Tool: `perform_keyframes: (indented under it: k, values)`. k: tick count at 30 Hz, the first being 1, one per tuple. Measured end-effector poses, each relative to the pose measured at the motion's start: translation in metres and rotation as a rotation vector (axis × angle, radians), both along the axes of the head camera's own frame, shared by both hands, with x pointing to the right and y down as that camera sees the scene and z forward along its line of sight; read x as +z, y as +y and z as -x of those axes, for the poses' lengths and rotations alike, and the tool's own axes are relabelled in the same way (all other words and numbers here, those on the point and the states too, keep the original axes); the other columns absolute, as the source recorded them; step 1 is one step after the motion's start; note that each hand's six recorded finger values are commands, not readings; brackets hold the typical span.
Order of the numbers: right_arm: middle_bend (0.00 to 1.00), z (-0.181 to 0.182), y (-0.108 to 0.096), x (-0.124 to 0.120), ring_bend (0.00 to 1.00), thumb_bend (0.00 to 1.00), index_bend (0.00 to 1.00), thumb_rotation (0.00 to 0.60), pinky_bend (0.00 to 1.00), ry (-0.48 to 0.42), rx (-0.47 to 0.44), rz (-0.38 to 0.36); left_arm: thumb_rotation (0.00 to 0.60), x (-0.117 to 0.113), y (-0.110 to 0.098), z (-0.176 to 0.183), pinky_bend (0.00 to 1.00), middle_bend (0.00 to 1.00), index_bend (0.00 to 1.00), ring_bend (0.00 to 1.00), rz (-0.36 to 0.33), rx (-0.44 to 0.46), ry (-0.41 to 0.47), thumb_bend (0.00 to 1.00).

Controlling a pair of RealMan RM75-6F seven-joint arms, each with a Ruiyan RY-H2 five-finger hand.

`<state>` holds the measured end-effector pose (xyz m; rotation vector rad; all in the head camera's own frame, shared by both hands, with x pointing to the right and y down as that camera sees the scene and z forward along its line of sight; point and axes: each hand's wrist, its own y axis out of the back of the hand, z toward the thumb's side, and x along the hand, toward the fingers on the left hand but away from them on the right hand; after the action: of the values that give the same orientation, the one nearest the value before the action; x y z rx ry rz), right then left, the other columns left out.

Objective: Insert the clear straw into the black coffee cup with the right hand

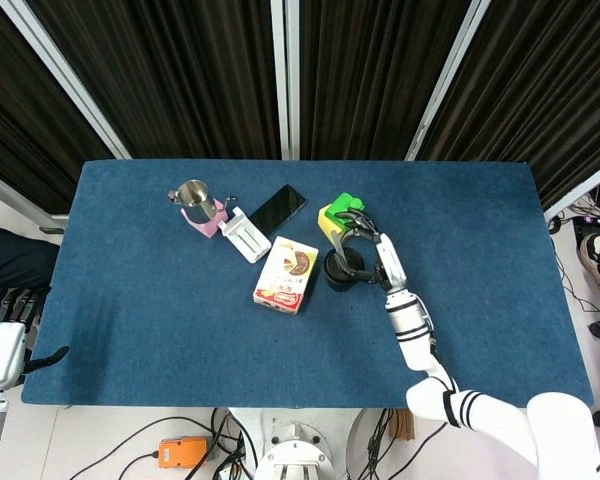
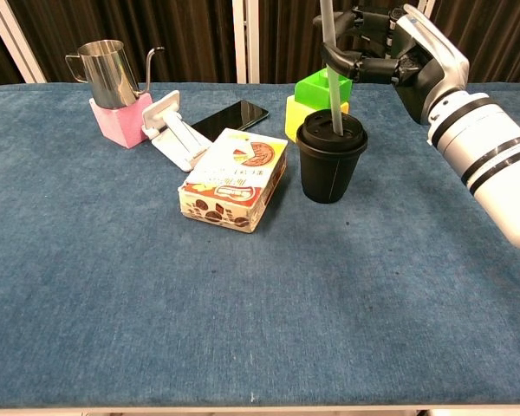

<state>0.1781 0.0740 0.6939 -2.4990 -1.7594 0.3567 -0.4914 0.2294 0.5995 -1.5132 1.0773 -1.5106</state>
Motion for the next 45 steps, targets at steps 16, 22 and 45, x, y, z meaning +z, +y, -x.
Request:
perform_keyframes:
  k: [16, 22, 45]
  values:
    - [0.29, -0.003, 0.008, 0.012, 0.14, 0.54, 0.53, 0.6, 0.15, 0.003, 0.003, 0.01, 0.6, 0.001, 0.001, 0.002, 0.04, 0.17, 0.15, 0.08, 0.002, -0.005, -0.002, 0.01]
    - [0.27, -0.008, 0.011, 0.015, 0.11, 0.53, 0.46, 0.6, 0.12, 0.007, 0.002, 0.017, 0.6, 0.001, 0.001, 0.001, 0.04, 0.17, 0.15, 0.08, 0.002, -0.001, -0.002, 0.01]
    - [0.21, -0.118, -0.009, -0.06, 0.09, 0.35, 0.18, 0.6, 0.1, 0.543, -0.087, -0.198, 0.6, -0.004, -0.008, 0.008, 0.04, 0.17, 0.15, 0.08, -0.005, -0.024, -0.004, 0.01]
